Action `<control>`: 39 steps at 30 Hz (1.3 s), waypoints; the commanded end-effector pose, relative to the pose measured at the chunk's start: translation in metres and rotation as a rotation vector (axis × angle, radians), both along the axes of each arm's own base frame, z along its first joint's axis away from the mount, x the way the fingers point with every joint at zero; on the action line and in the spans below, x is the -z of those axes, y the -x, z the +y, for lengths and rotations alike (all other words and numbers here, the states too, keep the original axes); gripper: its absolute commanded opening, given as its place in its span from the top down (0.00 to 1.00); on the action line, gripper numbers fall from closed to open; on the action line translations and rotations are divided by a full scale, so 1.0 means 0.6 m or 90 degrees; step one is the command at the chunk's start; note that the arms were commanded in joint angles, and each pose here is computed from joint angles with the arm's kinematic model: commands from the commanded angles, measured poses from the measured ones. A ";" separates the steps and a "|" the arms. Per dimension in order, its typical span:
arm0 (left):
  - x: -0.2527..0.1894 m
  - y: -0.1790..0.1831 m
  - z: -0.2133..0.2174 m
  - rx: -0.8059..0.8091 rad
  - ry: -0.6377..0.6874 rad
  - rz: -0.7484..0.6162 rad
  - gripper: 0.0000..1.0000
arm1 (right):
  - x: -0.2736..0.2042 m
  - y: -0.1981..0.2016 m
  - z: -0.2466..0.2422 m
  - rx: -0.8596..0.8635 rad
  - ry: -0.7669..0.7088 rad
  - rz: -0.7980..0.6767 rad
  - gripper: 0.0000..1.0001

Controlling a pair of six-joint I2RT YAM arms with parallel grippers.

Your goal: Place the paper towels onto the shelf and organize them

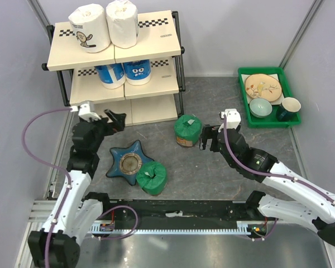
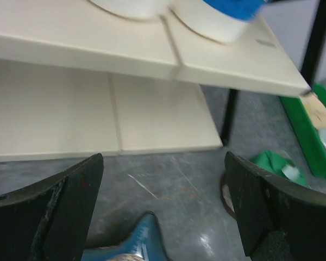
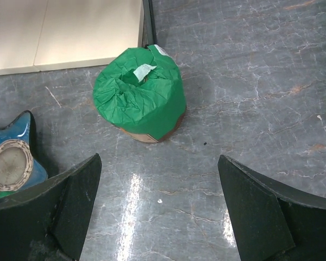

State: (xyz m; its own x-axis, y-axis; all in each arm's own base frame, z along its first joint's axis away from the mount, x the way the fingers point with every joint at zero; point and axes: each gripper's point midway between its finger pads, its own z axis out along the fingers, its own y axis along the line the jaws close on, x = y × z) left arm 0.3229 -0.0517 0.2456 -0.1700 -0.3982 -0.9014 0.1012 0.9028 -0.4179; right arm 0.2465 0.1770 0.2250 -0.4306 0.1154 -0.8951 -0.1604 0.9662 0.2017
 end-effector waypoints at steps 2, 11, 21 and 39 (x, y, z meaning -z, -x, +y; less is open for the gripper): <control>0.028 0.037 -0.128 0.089 0.023 0.038 0.01 | -0.026 0.000 -0.009 0.030 -0.047 -0.020 0.03; 0.071 0.053 -0.275 0.167 0.033 0.075 0.00 | -0.057 0.018 -0.068 0.094 -0.059 -0.047 0.03; 0.096 0.014 -0.355 0.191 0.025 0.104 0.00 | -0.074 0.038 -0.106 0.113 -0.055 -0.060 0.03; 0.098 -0.059 -0.432 0.207 -0.007 0.129 0.00 | -0.069 0.047 -0.118 0.119 -0.060 -0.057 0.02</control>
State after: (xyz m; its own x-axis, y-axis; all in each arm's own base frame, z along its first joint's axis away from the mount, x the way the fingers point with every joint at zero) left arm 0.3469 -0.3004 0.1760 -0.4687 -0.2751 -0.8394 0.3057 0.8410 -0.4463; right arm 0.2205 0.1139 0.2511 -0.3508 0.2293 -0.9079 -0.0184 0.9677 0.2515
